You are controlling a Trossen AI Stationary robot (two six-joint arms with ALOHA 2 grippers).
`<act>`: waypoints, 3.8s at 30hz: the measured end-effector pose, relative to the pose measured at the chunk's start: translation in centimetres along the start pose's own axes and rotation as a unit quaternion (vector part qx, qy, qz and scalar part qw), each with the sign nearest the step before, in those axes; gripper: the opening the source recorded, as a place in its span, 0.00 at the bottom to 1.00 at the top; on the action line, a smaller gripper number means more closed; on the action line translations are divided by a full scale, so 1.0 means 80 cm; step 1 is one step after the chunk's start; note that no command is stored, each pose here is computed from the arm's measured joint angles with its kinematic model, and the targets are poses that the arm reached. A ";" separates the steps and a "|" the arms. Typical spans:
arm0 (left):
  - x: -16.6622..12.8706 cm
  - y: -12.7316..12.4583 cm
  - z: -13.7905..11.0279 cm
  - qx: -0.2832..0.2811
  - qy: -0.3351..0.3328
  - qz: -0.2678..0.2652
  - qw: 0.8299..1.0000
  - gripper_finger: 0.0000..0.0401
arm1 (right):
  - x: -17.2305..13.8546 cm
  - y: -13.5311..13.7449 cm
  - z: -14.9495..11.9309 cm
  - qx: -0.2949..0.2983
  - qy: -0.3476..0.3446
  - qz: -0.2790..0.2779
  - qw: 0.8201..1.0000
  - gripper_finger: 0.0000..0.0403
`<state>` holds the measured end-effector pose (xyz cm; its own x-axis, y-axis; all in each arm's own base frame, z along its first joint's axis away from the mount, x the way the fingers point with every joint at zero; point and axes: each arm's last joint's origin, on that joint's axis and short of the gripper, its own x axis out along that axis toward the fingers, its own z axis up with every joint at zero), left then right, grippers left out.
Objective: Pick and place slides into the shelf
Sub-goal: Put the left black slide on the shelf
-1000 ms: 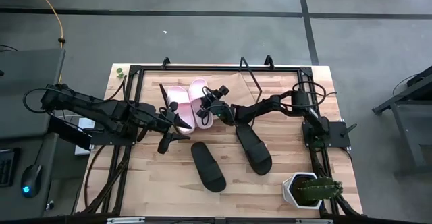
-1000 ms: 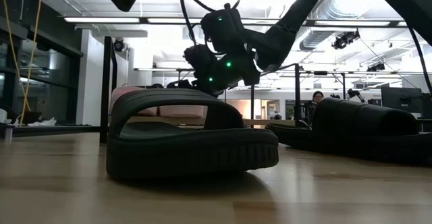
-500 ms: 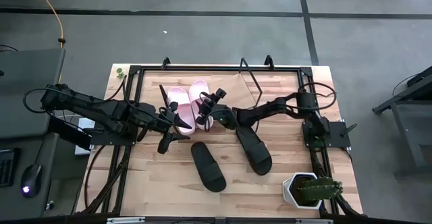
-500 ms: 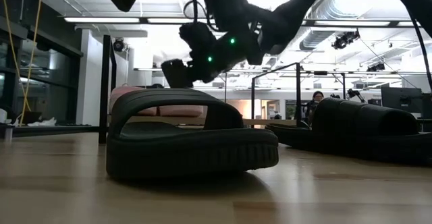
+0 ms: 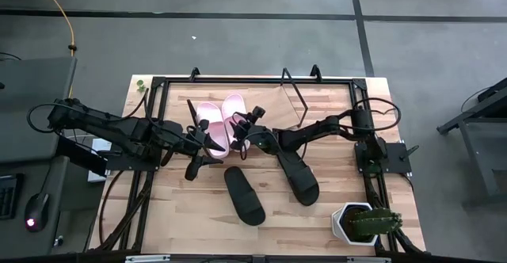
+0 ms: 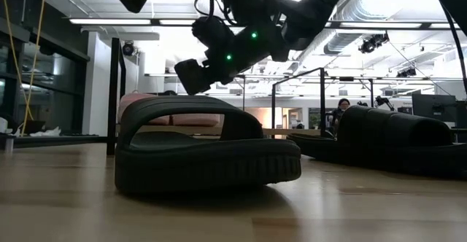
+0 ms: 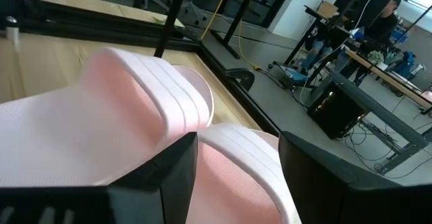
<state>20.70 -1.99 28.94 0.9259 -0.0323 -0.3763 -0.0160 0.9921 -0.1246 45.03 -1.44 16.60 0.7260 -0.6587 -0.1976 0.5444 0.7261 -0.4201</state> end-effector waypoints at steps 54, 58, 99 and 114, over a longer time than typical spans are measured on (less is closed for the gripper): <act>0.065 -0.024 -0.043 -0.113 0.133 -0.050 0.983 0.42 | -0.164 0.061 0.053 -0.092 0.026 -0.085 0.992 0.50; 0.070 -0.038 -0.048 -0.103 0.139 -0.068 0.982 0.42 | -0.181 0.054 0.050 -0.097 0.046 -0.076 0.991 0.50; 0.157 -0.050 -0.104 -0.202 0.192 -0.075 0.958 0.42 | -0.242 0.038 0.029 -0.067 0.097 -0.055 0.991 0.49; 0.168 -0.050 -0.118 -0.224 0.210 -0.067 0.949 0.42 | -0.249 0.041 0.029 -0.070 0.092 -0.048 0.992 0.50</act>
<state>29.67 -7.50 15.71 0.7004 -0.2942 -0.6503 -0.1540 0.8273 -0.5402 33.35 14.53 21.20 0.5772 -0.7577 -0.3045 0.5344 0.6325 -0.5607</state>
